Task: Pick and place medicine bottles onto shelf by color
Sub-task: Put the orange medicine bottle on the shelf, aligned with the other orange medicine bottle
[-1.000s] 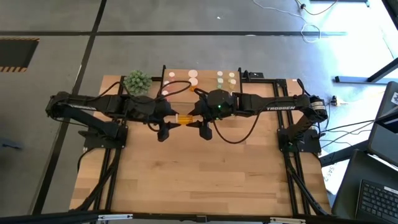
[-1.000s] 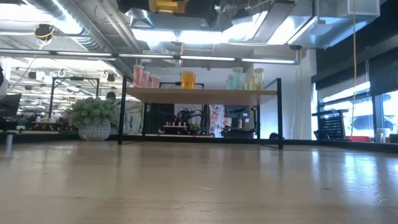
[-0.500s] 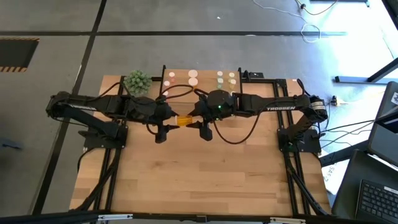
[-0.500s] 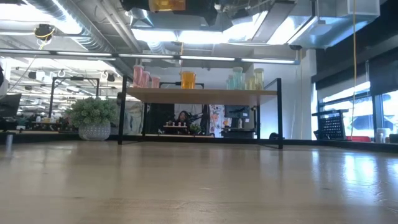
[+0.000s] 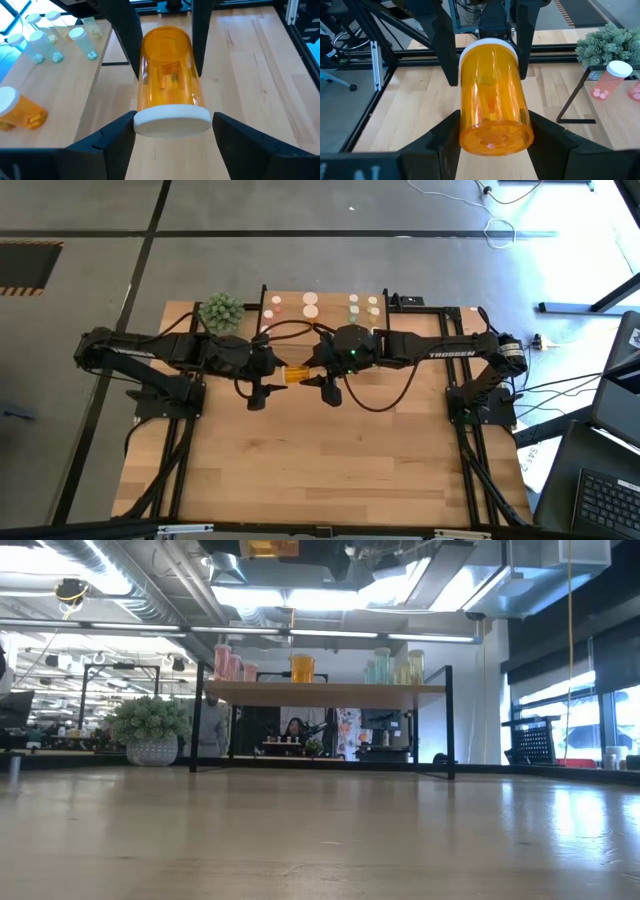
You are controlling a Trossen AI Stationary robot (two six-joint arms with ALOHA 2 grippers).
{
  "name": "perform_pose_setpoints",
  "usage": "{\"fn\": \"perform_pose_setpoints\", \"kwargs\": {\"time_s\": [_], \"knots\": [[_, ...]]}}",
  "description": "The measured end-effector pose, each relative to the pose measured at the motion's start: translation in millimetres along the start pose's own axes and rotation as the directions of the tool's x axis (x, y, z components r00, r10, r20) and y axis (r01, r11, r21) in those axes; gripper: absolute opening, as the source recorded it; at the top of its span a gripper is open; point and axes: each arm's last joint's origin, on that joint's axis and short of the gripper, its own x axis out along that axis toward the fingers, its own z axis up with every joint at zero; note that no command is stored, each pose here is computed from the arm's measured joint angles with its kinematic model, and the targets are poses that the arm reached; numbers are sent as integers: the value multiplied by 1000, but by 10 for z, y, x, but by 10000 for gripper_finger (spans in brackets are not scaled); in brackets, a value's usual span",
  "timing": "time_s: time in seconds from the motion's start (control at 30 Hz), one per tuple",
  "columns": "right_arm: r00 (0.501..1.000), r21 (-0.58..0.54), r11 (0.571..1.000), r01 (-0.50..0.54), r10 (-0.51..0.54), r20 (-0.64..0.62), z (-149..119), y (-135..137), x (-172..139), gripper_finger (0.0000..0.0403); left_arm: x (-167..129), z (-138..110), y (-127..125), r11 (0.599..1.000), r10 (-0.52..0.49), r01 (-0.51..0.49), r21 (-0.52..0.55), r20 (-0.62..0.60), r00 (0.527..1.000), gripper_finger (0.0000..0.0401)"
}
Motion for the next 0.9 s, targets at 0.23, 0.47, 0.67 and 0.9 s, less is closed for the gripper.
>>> {"fn": "perform_pose_setpoints", "kwargs": {"time_s": [0.23, 0.47, 0.67, 0.9], "knots": [[1000, 0, 1000, 7, -7, 2, 2, -4, 0, 193, 0, 1, 6, 1000, 24, -24, 0, 1, 1000, 258], [1000, 0, 1000, 9, -9, 2, 2, -7, 0, 193, -1, 3, 10, 999, 39, -39, 0, 3, 999, 260], [1000, 1, 1000, 9, -9, -3, 2, -6, -18, 193, -1, 4, 10, 999, 41, -41, 0, 4, 999, 261], [1000, 3, 1000, 9, -9, 5, 33, 4, -92, 193, -4, 7, 12, 999, 43, -43, -1, 8, 999, 261]]}}
